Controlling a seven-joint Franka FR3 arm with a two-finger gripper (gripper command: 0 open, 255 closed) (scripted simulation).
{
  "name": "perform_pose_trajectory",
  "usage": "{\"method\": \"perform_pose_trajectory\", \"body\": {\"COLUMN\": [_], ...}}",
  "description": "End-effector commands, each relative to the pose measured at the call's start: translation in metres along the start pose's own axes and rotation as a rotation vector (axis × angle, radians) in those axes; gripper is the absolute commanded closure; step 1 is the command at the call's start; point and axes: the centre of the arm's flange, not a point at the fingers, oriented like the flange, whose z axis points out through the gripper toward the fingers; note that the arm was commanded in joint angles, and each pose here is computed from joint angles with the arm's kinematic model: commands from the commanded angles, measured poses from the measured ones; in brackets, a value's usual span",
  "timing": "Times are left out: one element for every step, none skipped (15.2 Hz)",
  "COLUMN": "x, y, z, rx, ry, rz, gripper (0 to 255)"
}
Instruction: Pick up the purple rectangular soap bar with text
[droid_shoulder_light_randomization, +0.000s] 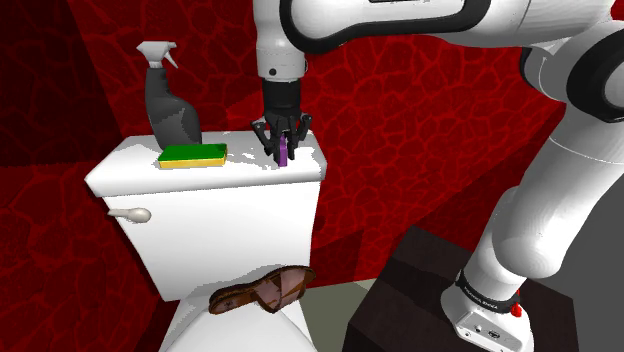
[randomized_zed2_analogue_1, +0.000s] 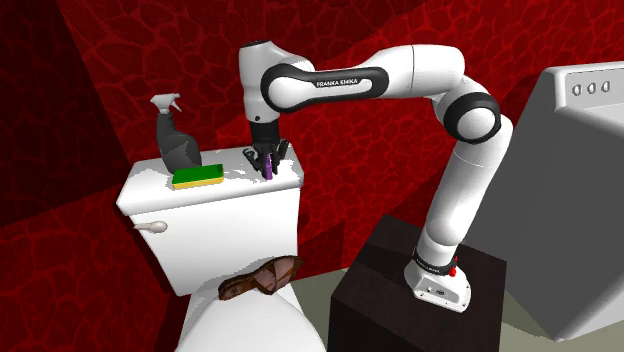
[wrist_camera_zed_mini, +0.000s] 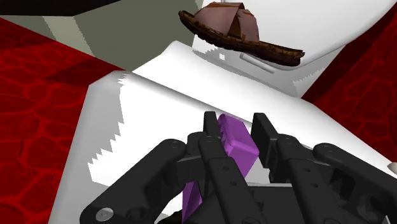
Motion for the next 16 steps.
{"method": "perform_pose_trajectory", "body": {"x": [-0.001, -0.001, -0.001, -0.001, -0.002, -0.002, -0.002, -0.002, -0.002, -0.003, -0.003, -0.003, -0.003, -0.003, -0.003, -0.003], "y": [0.0, 0.0, 0.0, 0.0, -0.001, -0.001, -0.001, -0.001, -0.001, -0.001, -0.001, -0.001, -0.001, -0.001, -0.001, -0.001], "z": [-0.008, -0.013, -0.019, -0.024, -0.029, -0.034, -0.04, -0.045, -0.05, -0.055, -0.061, -0.066, -0.071, -0.077, -0.077, -0.077], "rx": [0.0, 0.0, 0.0, 0.0, 0.0, 0.0, 0.0, 0.0, 0.0, 0.0, 0.0, 0.0, 0.0, 0.0, 0.0, 0.0], "ry": [0.0, 0.0, 0.0, 0.0, 0.0, 0.0, 0.0, 0.0, 0.0, 0.0, 0.0, 0.0, 0.0, 0.0, 0.0, 0.0], "rz": [0.0, 0.0, 0.0, 0.0, 0.0, 0.0, 0.0, 0.0, 0.0, 0.0, 0.0, 0.0, 0.0, 0.0, 0.0, 0.0], "gripper": [255, 255, 255, 255, 255, 255, 255, 255, 255, 255, 255, 255, 255, 255, 255, 255]}}
